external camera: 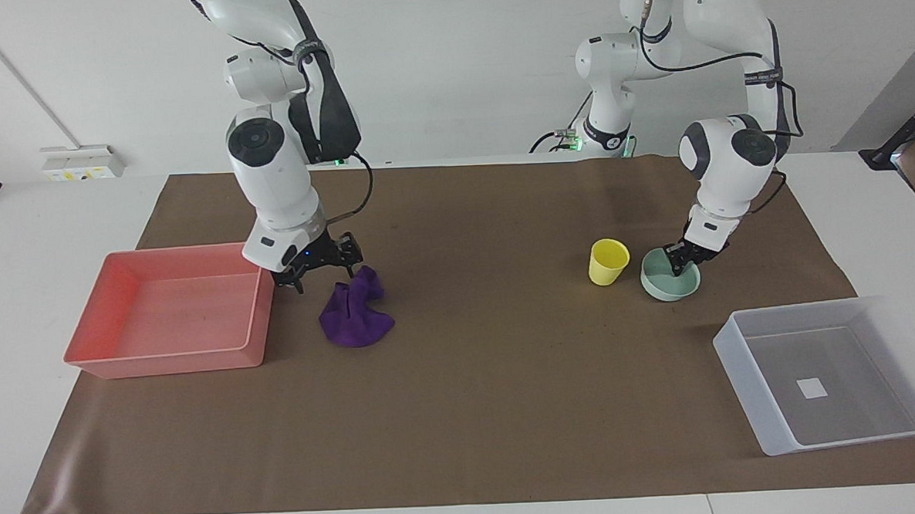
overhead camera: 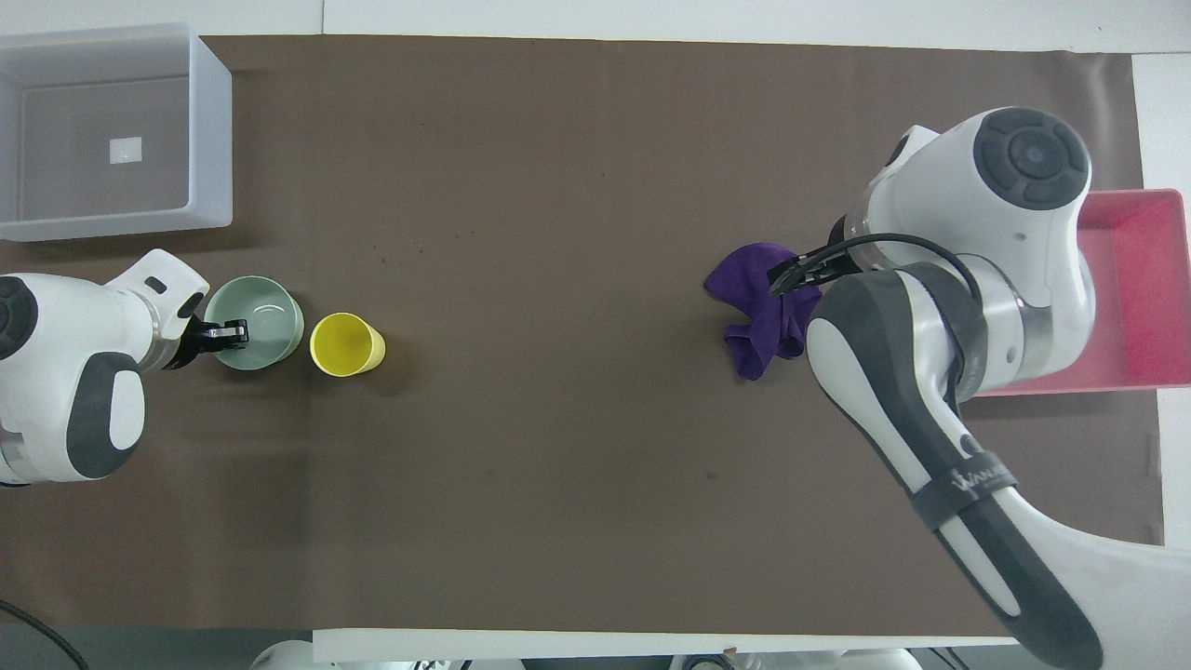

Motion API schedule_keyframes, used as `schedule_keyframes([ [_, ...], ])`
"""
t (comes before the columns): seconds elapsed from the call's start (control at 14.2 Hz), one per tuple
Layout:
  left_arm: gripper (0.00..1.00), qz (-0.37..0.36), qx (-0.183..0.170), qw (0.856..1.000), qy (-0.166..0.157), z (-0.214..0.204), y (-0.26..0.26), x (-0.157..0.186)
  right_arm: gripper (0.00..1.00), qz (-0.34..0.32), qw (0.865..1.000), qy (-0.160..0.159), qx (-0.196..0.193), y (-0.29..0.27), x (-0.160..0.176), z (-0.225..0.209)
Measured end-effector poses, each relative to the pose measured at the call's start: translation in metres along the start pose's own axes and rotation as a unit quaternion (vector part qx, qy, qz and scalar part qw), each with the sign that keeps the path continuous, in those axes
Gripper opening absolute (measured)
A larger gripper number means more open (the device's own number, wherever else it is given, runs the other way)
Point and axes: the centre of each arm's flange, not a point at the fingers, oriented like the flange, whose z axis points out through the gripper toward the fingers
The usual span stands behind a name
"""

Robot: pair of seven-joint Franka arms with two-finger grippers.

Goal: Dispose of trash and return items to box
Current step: 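Lift the green bowl into the white box while the right gripper grasps the cloth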

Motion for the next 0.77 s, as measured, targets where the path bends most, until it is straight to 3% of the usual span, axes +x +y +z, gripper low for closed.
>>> schedule_keyframes([
  [0.07,0.09,0.0,0.0,1.0,0.003,-0.004,0.0,0.003,1.0,-0.001,1.0,0.003,-0.001,-0.008,0.001,0.016],
  [0.28,0.07,-0.003,0.002,1.0,-0.007,-0.028,-0.001,0.017,0.99,-0.005,1.0,-0.001,-0.004,-0.027,0.001,0.054],
  [0.56,0.07,-0.031,0.004,0.999,-0.024,-0.126,-0.019,0.073,0.96,-0.008,1.0,-0.004,-0.006,-0.037,-0.011,0.093],
  [0.63,0.07,-0.048,-0.003,0.999,-0.012,-0.146,-0.029,0.09,0.91,-0.007,1.0,-0.002,-0.007,-0.036,-0.014,0.099],
  [0.77,0.07,-0.089,-0.014,0.996,0.016,-0.166,-0.067,0.131,0.66,-0.006,1.0,-0.002,-0.007,-0.034,-0.016,0.102],
])
